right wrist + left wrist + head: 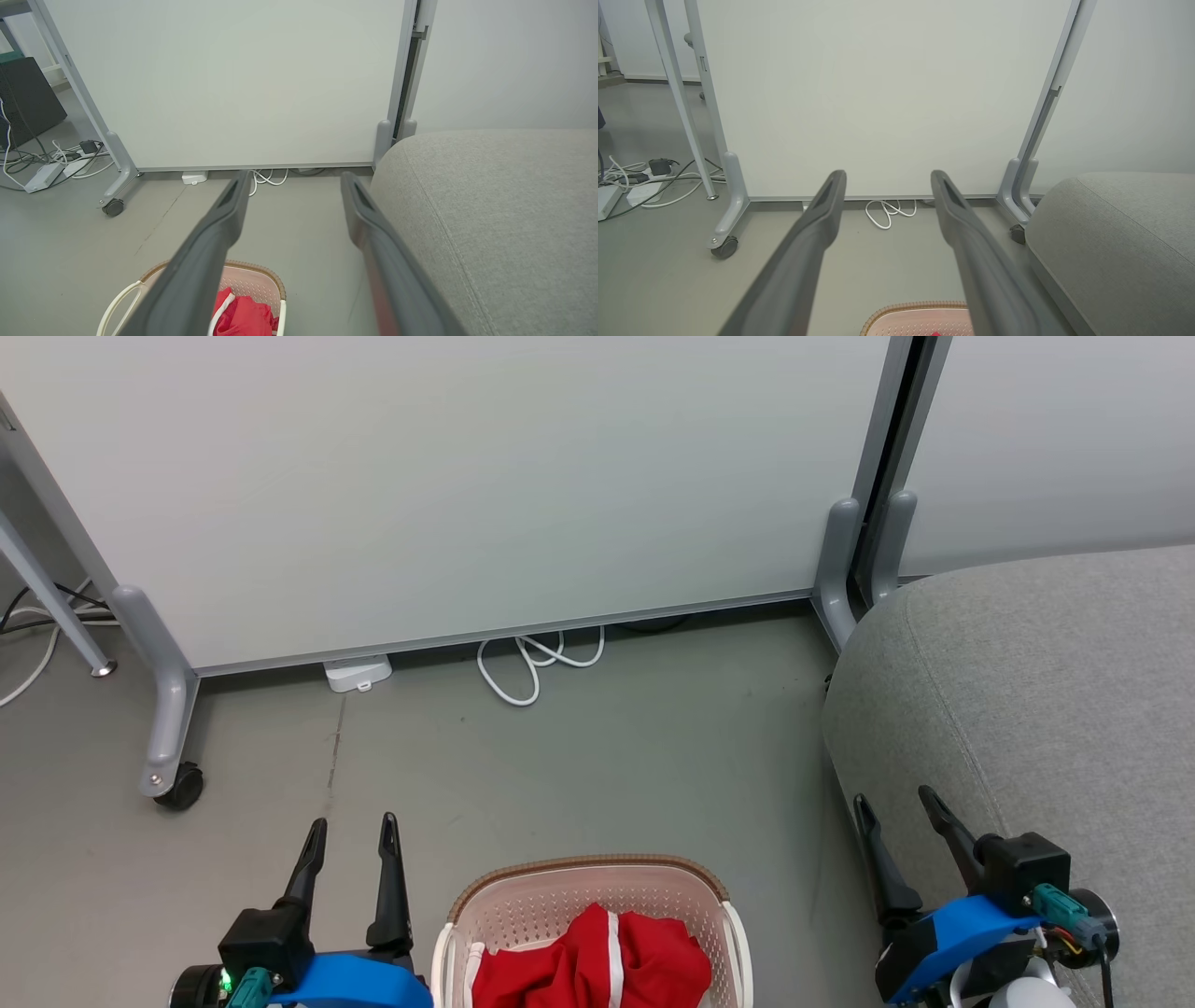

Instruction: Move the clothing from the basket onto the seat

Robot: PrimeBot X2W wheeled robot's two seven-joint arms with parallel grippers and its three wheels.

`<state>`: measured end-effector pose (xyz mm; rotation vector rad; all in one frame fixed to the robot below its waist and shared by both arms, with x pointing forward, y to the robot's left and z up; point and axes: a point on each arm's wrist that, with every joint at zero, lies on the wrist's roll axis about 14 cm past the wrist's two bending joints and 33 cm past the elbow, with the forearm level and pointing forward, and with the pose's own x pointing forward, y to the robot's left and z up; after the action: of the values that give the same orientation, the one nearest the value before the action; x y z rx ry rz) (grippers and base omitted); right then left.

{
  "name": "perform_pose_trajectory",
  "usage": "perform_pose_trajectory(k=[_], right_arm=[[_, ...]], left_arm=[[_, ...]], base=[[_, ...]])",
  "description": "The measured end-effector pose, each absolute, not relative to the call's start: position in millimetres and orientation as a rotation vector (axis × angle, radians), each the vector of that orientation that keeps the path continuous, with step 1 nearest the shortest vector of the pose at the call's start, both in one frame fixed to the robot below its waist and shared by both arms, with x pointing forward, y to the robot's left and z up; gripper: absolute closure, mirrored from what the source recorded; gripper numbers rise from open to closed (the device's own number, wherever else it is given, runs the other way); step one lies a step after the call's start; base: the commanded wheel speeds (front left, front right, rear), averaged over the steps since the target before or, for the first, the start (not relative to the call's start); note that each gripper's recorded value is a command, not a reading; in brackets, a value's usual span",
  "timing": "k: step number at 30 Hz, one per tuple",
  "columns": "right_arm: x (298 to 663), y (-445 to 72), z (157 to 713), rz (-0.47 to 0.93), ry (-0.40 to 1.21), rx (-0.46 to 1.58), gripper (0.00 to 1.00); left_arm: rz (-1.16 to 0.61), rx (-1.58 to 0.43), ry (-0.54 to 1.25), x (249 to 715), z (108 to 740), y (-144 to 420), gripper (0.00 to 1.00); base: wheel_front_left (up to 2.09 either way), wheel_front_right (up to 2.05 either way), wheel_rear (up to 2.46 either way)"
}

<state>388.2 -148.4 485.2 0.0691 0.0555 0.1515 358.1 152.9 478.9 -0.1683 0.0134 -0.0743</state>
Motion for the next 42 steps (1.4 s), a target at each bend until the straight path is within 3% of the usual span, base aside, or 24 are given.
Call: perform_pose_trajectory(k=[19,25,42], right_arm=[[389.7,-148.4,482.1,0.152,0.063,0.078,0.0],[405.6,-144.0,484.2,0.165,0.052,0.087,0.0],[463.7,-167.2,446.6,0.118,0.089,0.081,0.0]], left_arm=[[-0.076,-0.18,0.043,359.2,469.5,151.0,0.0],[-0.098,-0.197,0.109,371.0,449.0,141.8,0.0],[-0.323,-0.203,0.531,431.5,309.3,69.5,0.0]], base=[[0.0,0.0,0.0],[0.0,0.0,0.0],[0.0,0.0,0.0]])
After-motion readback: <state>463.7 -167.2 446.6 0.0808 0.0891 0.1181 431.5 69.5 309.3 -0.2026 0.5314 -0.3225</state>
